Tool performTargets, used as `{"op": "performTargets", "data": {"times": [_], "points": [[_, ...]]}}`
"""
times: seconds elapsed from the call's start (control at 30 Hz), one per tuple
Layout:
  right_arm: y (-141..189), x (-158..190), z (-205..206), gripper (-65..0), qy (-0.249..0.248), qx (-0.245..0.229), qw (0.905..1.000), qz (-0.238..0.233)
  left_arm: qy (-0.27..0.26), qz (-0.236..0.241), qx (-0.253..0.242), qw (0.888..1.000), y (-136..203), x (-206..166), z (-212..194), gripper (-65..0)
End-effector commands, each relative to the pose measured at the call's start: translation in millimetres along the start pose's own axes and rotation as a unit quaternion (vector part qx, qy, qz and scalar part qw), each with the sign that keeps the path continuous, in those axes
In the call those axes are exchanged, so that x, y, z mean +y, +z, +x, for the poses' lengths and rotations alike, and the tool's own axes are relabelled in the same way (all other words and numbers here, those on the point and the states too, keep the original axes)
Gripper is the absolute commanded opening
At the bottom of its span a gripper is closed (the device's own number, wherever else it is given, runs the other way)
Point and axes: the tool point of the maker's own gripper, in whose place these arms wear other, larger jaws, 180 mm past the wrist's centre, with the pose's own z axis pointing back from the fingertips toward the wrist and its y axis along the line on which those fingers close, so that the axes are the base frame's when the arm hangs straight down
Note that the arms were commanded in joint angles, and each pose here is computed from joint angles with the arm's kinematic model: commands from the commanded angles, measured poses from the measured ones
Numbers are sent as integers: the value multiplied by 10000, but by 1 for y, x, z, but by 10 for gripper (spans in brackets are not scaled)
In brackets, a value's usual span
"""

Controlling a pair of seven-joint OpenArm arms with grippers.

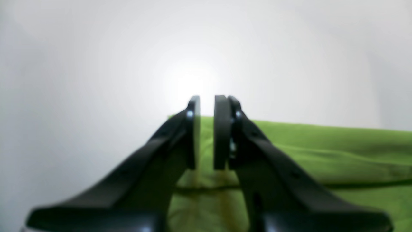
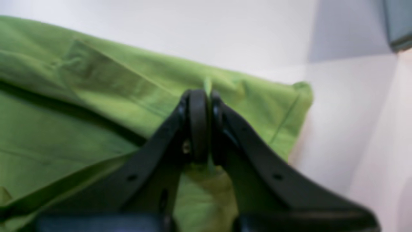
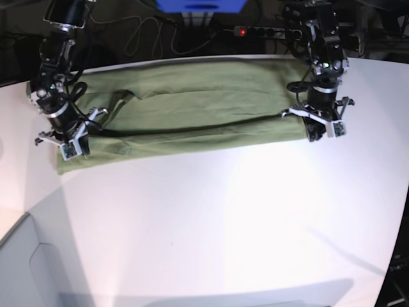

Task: Fold the T-shirt properly
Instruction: 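Lay the folded hem down and open both grippers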

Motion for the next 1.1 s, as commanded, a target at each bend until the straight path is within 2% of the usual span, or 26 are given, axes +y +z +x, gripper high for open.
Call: {"op": "performTargets", "data": {"times": [0.0, 0.2, 0.27, 0.33, 0.4, 0.5, 0.8, 1.0, 1.07], "points": [[6, -4, 8, -650, 67, -160, 9998, -39, -4, 8, -203, 9998, 2, 0, 11, -589], [13, 4, -5, -650, 72, -40, 10000, 20, 11, 96, -105, 9999, 8, 7, 3, -586], [14, 4, -6, -650, 70, -26, 10000, 26, 52, 179, -146, 9997, 12, 12, 5, -556], [14, 3, -6, -650, 74, -23, 10000, 16, 131, 305, -234, 9992, 18, 18, 9, -478], [14, 3, -7, -650, 75, -7, 10000, 16, 205, 463, -305, 9982, 23, 27, 13, -369], [14, 3, -6, -650, 76, -7, 10000, 13, 231, 526, -267, 9980, 22, 33, 10, -284], [12, 5, -7, -650, 61, 11, 10000, 47, 438, 424, -258, 9978, -4, 24, 11, -283], [11, 6, -7, -650, 60, 16, 10000, 57, 410, 184, -82, 9990, -16, 7, 0, -284], [11, 6, -7, -650, 60, 16, 10000, 57, 406, 163, -70, 9990, -17, 5, -1, -304]]}}
